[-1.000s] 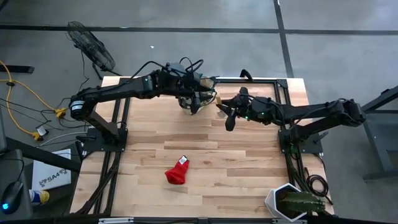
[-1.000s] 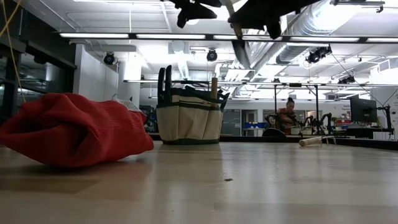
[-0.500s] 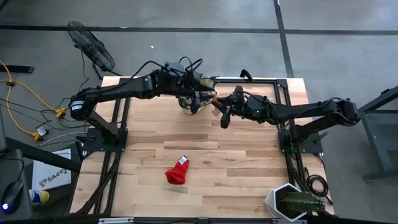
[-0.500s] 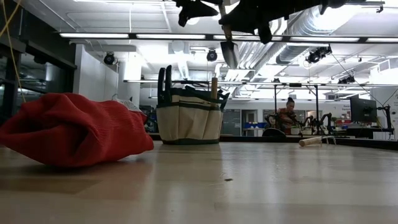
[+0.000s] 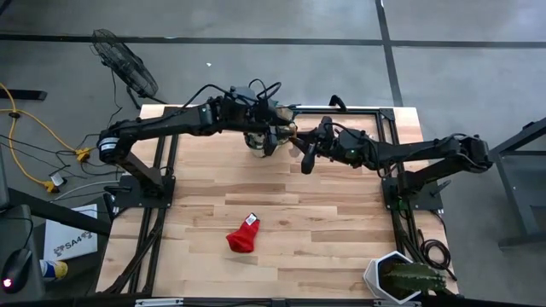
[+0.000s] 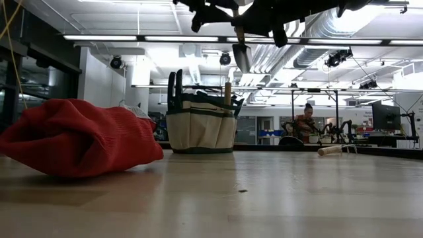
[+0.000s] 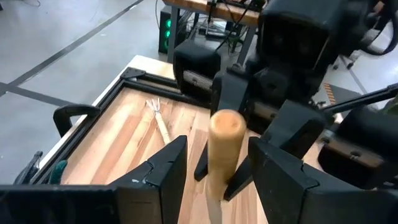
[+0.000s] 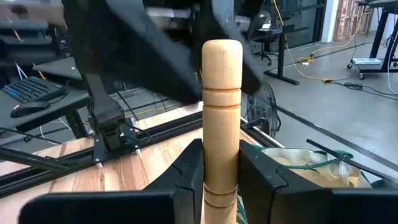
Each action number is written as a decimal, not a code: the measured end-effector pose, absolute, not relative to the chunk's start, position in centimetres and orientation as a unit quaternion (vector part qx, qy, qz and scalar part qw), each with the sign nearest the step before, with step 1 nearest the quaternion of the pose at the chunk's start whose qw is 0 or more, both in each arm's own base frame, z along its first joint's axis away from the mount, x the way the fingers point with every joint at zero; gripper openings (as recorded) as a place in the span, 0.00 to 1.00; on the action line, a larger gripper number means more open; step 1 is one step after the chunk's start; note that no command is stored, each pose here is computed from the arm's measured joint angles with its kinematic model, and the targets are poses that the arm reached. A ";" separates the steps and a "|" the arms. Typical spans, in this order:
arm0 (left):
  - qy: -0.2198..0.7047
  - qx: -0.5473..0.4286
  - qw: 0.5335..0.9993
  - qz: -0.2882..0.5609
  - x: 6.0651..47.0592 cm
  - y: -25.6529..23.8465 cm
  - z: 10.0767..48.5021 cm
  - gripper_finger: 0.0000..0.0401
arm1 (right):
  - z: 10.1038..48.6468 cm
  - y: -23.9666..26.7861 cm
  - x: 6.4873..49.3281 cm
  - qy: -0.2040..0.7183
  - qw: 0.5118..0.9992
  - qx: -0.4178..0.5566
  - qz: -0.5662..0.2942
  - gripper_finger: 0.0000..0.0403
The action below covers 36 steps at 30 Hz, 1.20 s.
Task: Pick & Place Garden tools in Gardening bag
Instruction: Put the brown trowel into the white gardening bag
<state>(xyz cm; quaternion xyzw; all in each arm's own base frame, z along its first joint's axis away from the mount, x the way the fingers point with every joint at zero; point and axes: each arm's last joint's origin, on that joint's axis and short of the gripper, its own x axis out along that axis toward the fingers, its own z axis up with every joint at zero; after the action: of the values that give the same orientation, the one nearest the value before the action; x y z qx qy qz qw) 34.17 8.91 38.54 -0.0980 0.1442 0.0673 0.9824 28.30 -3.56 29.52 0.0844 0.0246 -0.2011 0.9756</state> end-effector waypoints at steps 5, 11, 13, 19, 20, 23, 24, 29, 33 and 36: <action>0.144 -0.097 0.983 0.064 34.7 8.8 38.2 0.41 | 29.5 -3.6 28.3 0.025 0.976 0.083 -0.201 0.15; 0.145 -0.097 0.983 0.062 35.0 8.7 38.0 0.41 | 29.4 -3.6 28.3 0.032 0.975 0.083 -0.202 0.15; 0.143 -0.094 0.983 0.062 35.0 8.7 38.0 0.41 | 29.4 -3.6 28.3 0.032 0.975 0.083 -0.202 0.15; 0.144 -0.093 0.983 0.063 35.0 8.7 38.0 0.41 | 29.4 -3.6 28.3 0.033 0.975 0.082 -0.202 0.15; 0.144 -0.093 0.983 0.063 35.0 8.7 38.0 0.41 | 29.4 -3.6 28.3 0.033 0.975 0.082 -0.202 0.15; 0.144 -0.093 0.983 0.063 35.0 8.7 38.0 0.40 | 29.3 -3.6 28.3 0.034 0.975 0.082 -0.202 0.15; 0.144 -0.093 0.983 0.063 35.0 8.7 38.0 0.39 | 29.3 -3.6 28.3 0.034 0.975 0.082 -0.202 0.15; 0.144 -0.093 0.983 0.062 35.0 8.7 38.0 0.28 | 29.3 -3.5 28.3 0.034 0.975 0.082 -0.201 0.15; 0.144 -0.095 0.983 0.062 35.0 8.7 38.0 0.17 | 29.4 -3.5 28.3 0.034 0.976 0.080 -0.201 0.15; 0.144 -0.097 0.983 0.062 35.0 8.7 38.0 0.16 | 29.3 -3.5 28.3 0.035 0.976 0.080 -0.201 0.15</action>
<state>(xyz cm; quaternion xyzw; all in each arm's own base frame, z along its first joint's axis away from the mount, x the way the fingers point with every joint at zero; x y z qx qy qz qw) 34.99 8.68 38.00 -0.0970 0.1438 0.0625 0.9829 28.28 -3.55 29.35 0.0804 0.0346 -0.2010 0.9757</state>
